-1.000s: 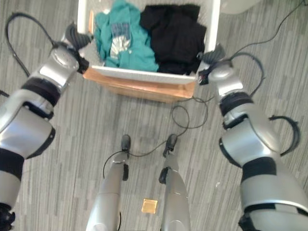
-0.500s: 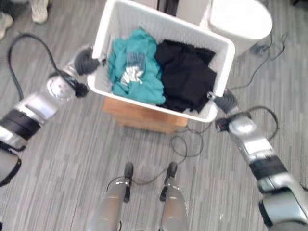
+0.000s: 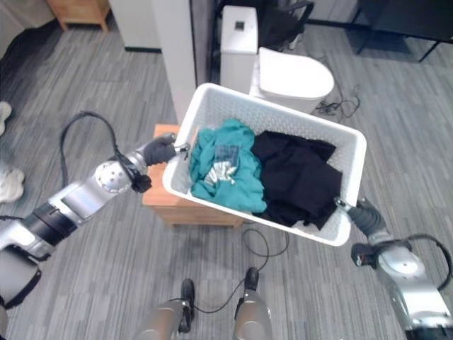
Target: Grab the laundry basket,head to the washer,open it,put in the laundry and shut it.
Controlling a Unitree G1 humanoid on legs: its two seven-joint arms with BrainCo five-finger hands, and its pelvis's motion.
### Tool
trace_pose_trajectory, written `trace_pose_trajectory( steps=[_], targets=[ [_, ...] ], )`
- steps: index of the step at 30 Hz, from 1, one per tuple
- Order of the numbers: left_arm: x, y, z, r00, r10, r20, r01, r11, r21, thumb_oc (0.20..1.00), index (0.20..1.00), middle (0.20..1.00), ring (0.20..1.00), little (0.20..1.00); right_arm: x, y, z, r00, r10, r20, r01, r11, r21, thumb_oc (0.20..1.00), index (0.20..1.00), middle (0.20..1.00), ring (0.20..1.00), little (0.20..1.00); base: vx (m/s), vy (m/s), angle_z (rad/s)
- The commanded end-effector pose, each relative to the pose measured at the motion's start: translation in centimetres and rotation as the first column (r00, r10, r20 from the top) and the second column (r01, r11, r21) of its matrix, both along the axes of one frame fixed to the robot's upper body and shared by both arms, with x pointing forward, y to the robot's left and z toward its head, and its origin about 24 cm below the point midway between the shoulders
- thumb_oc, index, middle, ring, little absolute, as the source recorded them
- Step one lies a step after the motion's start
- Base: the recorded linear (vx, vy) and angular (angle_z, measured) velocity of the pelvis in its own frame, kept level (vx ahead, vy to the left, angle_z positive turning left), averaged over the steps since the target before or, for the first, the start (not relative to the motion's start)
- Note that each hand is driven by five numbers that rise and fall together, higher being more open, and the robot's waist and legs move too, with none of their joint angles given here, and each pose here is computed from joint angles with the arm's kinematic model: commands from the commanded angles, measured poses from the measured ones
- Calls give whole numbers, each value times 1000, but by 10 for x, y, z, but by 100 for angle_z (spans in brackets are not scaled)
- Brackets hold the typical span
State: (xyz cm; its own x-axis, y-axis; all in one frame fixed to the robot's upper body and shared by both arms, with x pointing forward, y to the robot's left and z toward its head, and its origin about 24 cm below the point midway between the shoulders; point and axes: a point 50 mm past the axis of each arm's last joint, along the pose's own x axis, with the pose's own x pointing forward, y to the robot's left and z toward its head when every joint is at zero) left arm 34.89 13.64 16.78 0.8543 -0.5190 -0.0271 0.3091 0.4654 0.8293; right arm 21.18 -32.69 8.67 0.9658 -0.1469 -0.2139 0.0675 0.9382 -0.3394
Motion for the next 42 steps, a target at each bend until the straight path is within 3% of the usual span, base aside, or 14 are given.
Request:
trace_pose_trajectory(
  steps=[1, 15, 24, 42],
  targets=[
    [4, -15, 37, 988, -51, 144, 63, 995, -81, 200, 200, 200, 200, 200, 4, -8, 56, 969, 21, 246, -26, 1000, 17, 200, 200, 200, 200, 200, 3, -12, -29],
    [19, -29, 33, 992, 9, 127, 13, 986, -168, 200, 200, 200, 200, 200, 11, 1, 31, 972, -38, 232, 13, 994, 107, 200, 200, 200, 200, 200, -105, -57, -54],
    [34, -15, 32, 990, 114, 87, -92, 969, -229, 200, 200, 200, 200, 200, 21, 12, 0, 986, -72, 154, 47, 986, 162, 200, 200, 200, 200, 200, -124, -292, -89],
    [38, 17, 26, 970, 237, 46, -213, 931, -296, 200, 200, 200, 200, 200, 41, 21, 26, 982, 66, 177, -92, 986, 141, 200, 200, 200, 200, 200, -13, -282, -47]
  ],
)
